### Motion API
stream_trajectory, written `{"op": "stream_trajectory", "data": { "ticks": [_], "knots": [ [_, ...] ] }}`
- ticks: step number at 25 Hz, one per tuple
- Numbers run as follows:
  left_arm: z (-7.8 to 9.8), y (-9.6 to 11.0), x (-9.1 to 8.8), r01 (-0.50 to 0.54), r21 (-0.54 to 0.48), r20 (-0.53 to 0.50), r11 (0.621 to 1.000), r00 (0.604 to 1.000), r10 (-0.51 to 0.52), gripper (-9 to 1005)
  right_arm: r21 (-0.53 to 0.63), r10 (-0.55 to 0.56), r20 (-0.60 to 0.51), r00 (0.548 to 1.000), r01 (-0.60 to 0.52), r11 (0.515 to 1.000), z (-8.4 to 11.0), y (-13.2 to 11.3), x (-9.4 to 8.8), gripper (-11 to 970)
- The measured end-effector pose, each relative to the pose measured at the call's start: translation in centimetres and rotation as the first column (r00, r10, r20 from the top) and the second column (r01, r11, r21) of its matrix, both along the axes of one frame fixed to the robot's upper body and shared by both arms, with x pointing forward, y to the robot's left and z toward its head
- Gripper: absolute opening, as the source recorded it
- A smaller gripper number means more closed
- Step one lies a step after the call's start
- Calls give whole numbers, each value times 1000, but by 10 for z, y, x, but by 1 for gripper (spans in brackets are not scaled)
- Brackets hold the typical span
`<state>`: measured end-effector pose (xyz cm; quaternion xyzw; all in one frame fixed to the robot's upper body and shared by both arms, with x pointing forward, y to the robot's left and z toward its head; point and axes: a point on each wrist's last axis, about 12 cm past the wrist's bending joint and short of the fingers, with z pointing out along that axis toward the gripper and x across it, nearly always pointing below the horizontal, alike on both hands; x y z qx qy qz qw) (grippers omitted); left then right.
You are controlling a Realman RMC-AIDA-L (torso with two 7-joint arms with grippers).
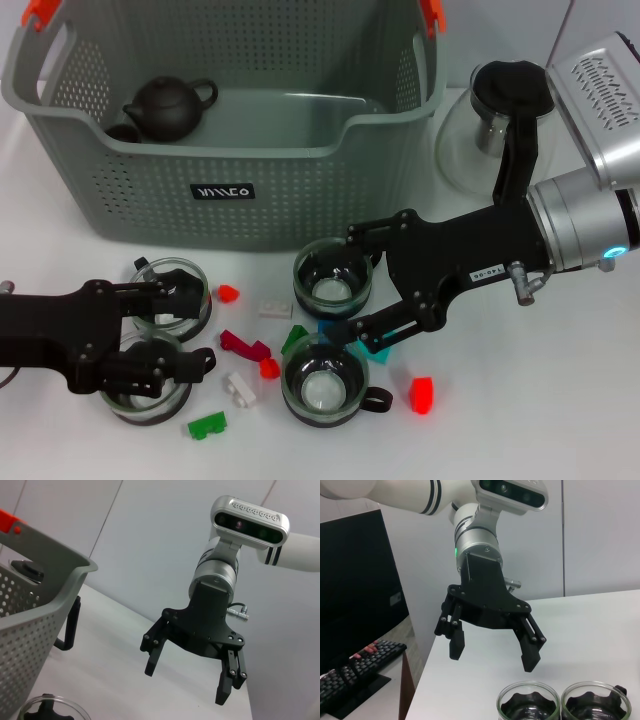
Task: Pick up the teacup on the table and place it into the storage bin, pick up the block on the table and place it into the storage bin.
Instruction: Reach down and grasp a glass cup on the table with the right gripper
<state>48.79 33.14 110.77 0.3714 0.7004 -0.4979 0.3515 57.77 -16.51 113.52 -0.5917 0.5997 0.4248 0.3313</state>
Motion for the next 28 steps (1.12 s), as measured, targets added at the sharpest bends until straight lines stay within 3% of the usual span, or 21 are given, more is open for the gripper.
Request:
{"op": "stream_trajectory", "data": {
  "ticks": [18, 23, 28],
  "knots": [
    [0, -1, -1, 3, -5, -5, 1000, 1000, -3, 874, 0, -11, -6, 1000, 11, 1000, 2, -1, 1, 884],
    [-1, 0, -1, 0, -5, -10, 1000, 1000, 0, 874, -33, -26, -44, 999, 25, 999, 12, -13, 8, 884],
    [-2, 2, -3, -12, -9, -13, 1000, 1000, 12, 875, -156, -34, -77, 996, 22, 988, 30, -24, 20, 882]
  ]
}}
